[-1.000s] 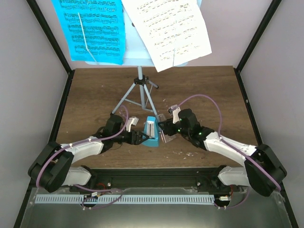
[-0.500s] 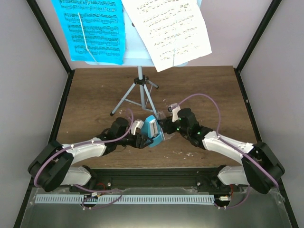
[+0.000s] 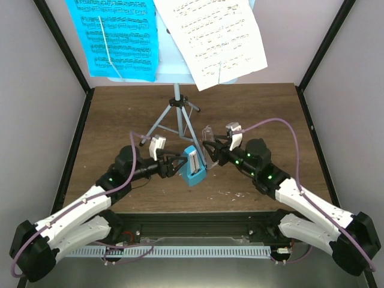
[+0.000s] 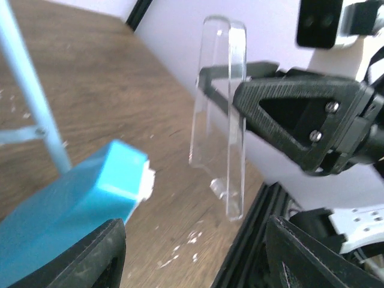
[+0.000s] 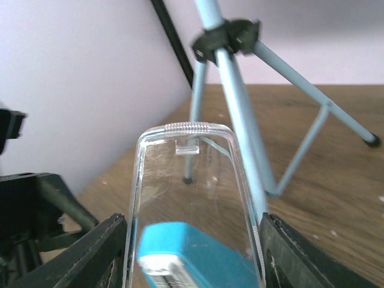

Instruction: Pack up the instrument practice props

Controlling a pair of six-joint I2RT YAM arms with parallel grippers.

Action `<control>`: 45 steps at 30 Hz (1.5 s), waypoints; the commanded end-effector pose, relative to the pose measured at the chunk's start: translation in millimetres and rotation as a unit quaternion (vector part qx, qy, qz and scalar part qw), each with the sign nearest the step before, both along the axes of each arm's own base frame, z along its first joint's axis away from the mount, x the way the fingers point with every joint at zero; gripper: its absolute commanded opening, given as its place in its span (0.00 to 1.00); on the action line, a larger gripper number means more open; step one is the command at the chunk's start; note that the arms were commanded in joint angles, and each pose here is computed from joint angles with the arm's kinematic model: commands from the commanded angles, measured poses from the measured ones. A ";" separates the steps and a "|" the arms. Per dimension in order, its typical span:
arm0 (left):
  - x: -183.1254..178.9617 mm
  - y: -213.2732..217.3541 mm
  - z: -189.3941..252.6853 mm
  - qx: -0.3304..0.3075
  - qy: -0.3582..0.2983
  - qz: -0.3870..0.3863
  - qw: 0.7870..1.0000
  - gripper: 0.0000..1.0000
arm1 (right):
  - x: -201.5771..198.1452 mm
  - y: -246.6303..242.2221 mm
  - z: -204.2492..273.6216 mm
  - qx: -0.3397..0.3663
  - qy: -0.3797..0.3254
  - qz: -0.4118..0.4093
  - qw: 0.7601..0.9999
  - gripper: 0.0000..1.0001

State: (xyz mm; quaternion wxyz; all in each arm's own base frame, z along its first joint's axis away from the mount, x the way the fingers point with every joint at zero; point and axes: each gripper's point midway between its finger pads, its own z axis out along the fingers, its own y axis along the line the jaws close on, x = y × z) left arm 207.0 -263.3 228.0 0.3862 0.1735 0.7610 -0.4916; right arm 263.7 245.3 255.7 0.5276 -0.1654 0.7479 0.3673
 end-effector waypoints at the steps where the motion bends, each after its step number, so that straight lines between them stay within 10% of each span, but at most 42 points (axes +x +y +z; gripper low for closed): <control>1: -8.7 -8.9 38.4 -0.051 0.000 -0.026 0.998 0.66 | -21.0 10.4 46.7 0.082 -0.042 0.063 0.994 0.53; 15: -53.3 -64.5 65.8 -0.105 -0.004 -0.175 0.979 0.60 | -40.1 17.8 73.5 0.138 -0.062 0.118 0.981 0.52; 31: -48.5 -68.9 62.2 -0.109 0.004 -0.169 0.980 0.00 | -44.2 14.9 70.5 0.139 -0.063 0.119 0.981 0.54; 38: -52.3 -65.1 52.7 -0.088 -0.009 -0.173 0.981 0.00 | -49.1 13.5 70.7 0.109 -0.065 0.127 0.984 0.99; 45: -77.8 -61.9 53.7 -0.073 -0.037 -0.242 0.967 0.00 | -68.9 19.1 85.4 0.071 -0.050 0.231 0.969 1.00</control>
